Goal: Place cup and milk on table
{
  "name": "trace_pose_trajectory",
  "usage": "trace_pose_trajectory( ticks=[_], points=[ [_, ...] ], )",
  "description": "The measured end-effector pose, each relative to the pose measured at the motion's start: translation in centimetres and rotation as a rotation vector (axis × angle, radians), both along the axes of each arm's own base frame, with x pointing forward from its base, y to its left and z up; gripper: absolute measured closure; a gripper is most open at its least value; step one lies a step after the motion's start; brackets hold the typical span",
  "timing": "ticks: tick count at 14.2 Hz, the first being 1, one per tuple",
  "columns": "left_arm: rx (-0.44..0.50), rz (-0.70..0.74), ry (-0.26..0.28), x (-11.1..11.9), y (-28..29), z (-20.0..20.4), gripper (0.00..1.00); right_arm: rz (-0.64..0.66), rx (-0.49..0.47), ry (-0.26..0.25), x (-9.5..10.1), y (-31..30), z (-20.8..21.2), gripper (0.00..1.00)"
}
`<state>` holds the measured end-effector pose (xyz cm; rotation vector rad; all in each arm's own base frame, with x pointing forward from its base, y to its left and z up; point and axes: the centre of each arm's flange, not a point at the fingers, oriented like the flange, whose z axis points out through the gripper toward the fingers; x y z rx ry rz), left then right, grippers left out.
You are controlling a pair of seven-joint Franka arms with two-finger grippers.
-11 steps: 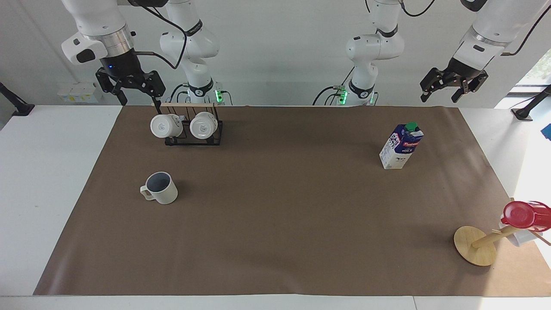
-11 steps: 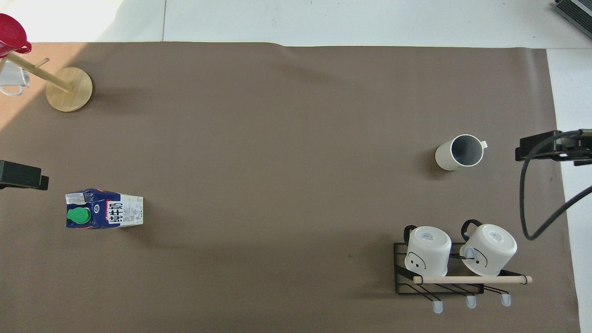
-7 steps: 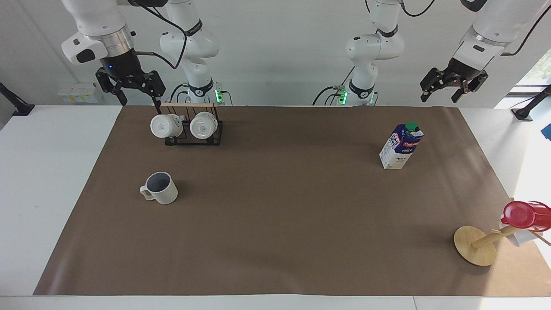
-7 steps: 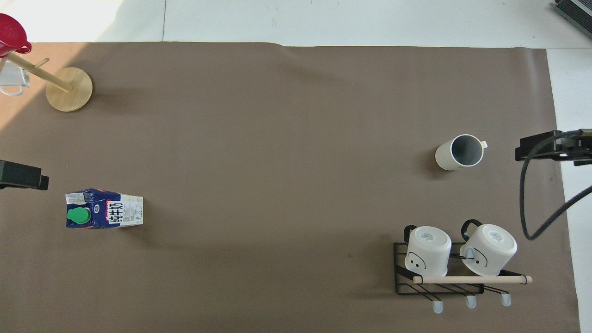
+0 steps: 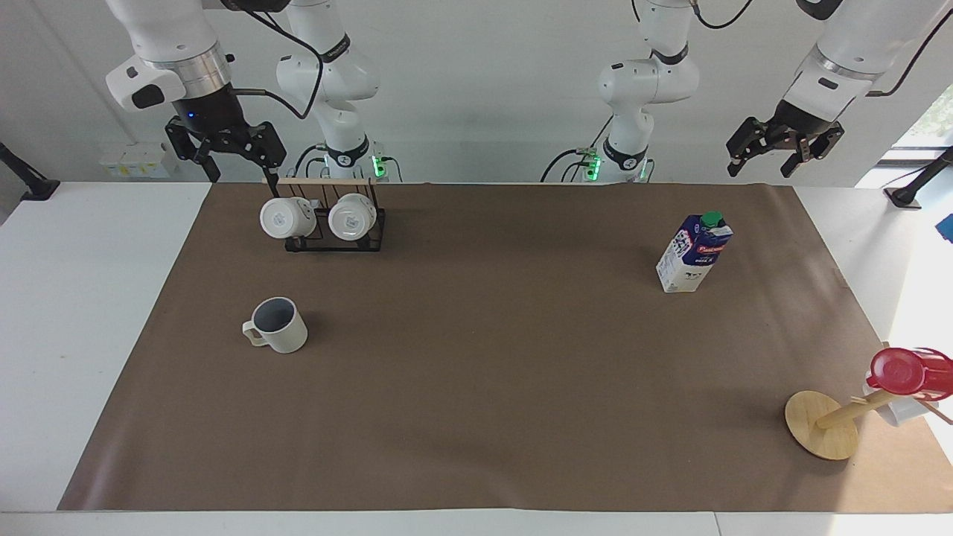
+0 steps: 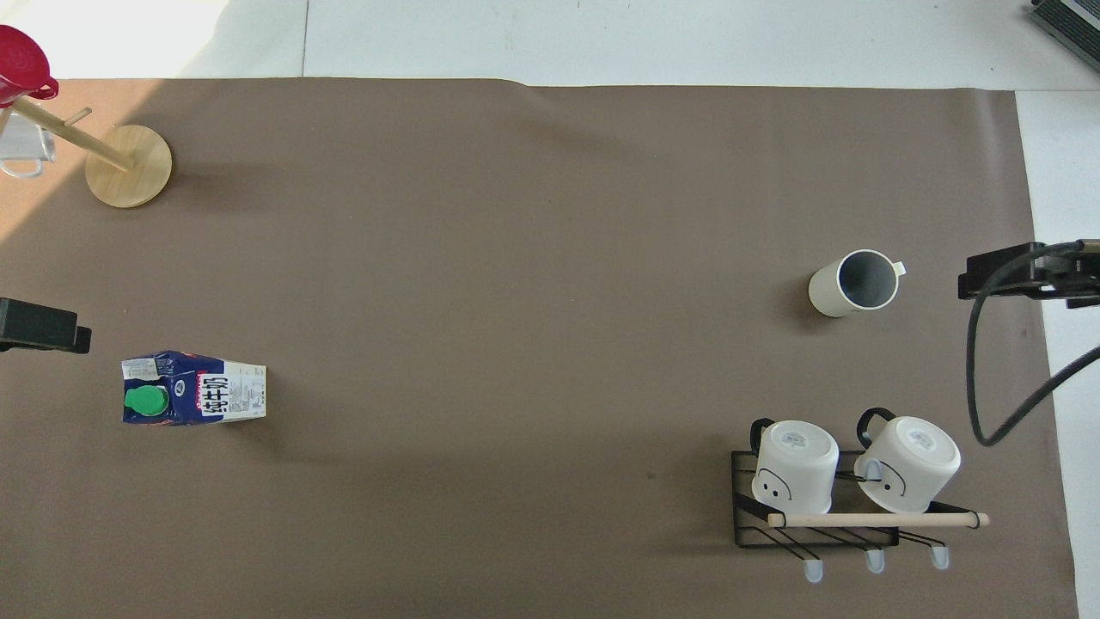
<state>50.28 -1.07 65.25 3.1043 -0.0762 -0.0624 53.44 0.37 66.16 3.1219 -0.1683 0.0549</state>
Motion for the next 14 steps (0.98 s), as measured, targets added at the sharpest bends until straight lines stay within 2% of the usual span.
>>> trace_pose_trajectory(
  ticks=[14],
  points=[
    [0.000,-0.003,0.008,-0.17,-0.12,-0.03,0.00,-0.009,0.000,-0.002,0.00,-0.49,0.09,0.00]
  ],
)
